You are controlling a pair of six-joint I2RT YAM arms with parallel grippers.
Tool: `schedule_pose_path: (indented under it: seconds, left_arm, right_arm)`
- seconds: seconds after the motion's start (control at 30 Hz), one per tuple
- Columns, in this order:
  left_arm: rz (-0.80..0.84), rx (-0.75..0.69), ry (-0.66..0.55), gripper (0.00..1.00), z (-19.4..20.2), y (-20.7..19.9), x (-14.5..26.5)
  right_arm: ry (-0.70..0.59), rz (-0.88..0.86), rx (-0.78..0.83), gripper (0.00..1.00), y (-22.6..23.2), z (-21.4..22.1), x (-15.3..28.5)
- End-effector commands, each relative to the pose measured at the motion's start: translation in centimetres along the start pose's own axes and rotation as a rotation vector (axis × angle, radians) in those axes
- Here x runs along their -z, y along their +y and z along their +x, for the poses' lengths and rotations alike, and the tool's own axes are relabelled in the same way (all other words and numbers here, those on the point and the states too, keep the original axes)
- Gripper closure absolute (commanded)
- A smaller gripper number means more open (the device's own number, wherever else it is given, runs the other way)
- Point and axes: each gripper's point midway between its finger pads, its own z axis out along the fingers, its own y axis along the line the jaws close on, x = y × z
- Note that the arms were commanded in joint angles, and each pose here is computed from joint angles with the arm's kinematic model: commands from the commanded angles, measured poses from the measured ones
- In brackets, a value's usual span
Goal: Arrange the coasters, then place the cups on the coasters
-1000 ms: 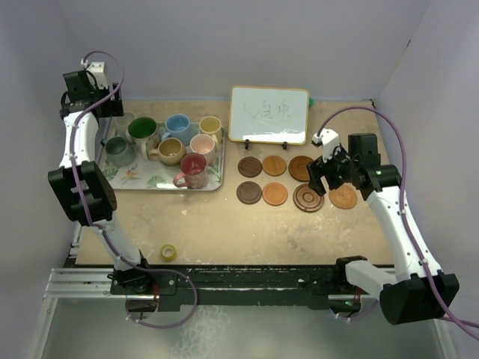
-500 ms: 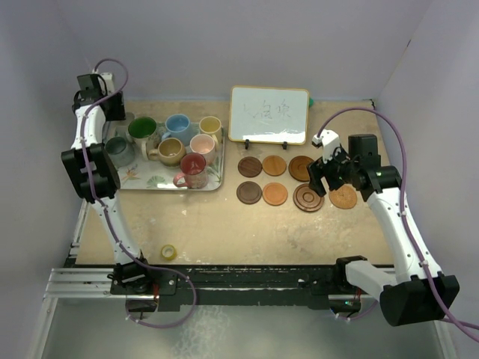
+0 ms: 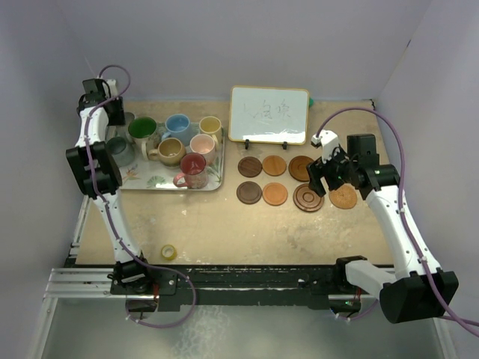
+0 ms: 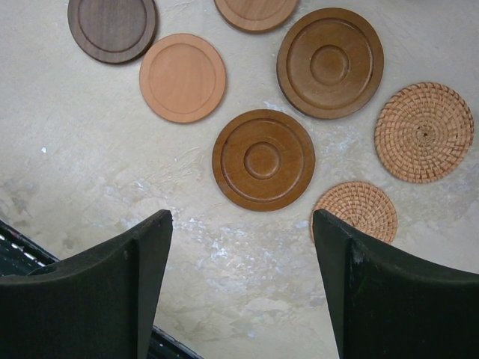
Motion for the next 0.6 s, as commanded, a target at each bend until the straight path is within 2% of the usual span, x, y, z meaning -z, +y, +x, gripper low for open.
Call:
schedule_pose_path:
  seconds: [0.0,0.3,0.57]
  left_arm:
    - [-0.016,0.016,-0.052,0.63,-2.01,0.60,0.27]
    - [-0.021,0.016,-0.030,0.71,-1.32,0.70,-0.36]
    - [-0.022,0.009,-0.036,0.85,-1.52,0.79,-0.50]
  right_arm:
    - [-0.011,0.019,0.015,0.22,-0.43,-0.26,-0.07]
    - [-0.008,0.020,0.016,0.22,-0.45,-0.17,-0.07]
    - [-0.002,0.020,0.013,0.23,-0.48,-0.03,-0.19]
